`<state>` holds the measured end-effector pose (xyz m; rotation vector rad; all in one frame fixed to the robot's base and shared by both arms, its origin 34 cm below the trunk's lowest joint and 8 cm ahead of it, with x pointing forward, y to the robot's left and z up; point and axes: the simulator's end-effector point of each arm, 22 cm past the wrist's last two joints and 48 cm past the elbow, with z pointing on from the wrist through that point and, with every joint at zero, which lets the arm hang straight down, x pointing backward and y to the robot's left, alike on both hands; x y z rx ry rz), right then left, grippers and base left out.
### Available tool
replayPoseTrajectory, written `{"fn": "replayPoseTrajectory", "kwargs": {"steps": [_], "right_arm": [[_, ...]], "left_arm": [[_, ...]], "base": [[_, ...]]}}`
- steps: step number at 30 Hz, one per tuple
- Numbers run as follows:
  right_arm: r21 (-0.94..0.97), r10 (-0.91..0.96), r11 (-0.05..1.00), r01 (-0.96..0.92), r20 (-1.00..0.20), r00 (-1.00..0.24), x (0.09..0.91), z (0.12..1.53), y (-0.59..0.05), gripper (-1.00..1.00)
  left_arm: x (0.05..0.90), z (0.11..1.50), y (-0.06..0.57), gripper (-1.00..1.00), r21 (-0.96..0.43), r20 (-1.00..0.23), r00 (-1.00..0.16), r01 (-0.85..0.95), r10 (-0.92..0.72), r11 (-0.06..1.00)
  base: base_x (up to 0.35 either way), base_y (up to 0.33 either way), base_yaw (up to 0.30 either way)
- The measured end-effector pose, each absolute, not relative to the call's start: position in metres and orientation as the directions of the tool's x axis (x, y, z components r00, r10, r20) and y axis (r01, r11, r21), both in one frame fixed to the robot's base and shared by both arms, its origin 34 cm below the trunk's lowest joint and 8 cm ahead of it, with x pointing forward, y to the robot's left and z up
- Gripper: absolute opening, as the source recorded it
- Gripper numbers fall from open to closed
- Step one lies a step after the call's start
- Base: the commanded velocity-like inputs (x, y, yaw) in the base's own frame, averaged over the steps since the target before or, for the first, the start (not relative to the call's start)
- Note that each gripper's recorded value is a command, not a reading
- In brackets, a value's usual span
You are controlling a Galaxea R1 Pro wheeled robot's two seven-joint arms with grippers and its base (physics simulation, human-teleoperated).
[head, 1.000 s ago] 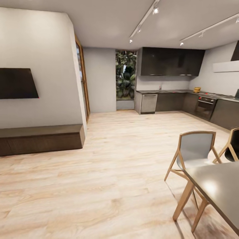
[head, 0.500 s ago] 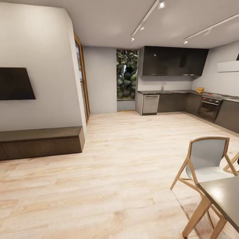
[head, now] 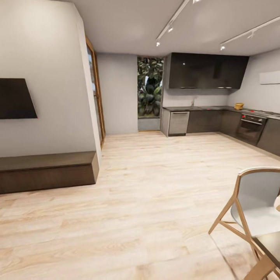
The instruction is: In the kitchen, take the popcorn bag from the countertop, put it into the microwave, and heat it until the popcorn is cooked so the cooked popcorn ends up inside the bag.
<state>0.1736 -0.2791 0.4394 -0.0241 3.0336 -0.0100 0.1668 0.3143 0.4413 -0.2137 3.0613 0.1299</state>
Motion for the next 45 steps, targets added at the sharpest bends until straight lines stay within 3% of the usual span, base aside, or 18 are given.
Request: {"fn": "replayPoseTrajectory", "kwargs": {"steps": [45], "right_arm": [[-0.008, -0.016, 1.0, -0.016, -0.108, -0.994, 0.1735, 0.4394, -0.2792, 1.0]], "left_arm": [[0.1668, 0.4412, 0.3132, 1.0, 0.078, -0.075, -0.988, -0.142, -0.136, 0.987]], "base": [[0.338, 0.062, 0.0]]}}
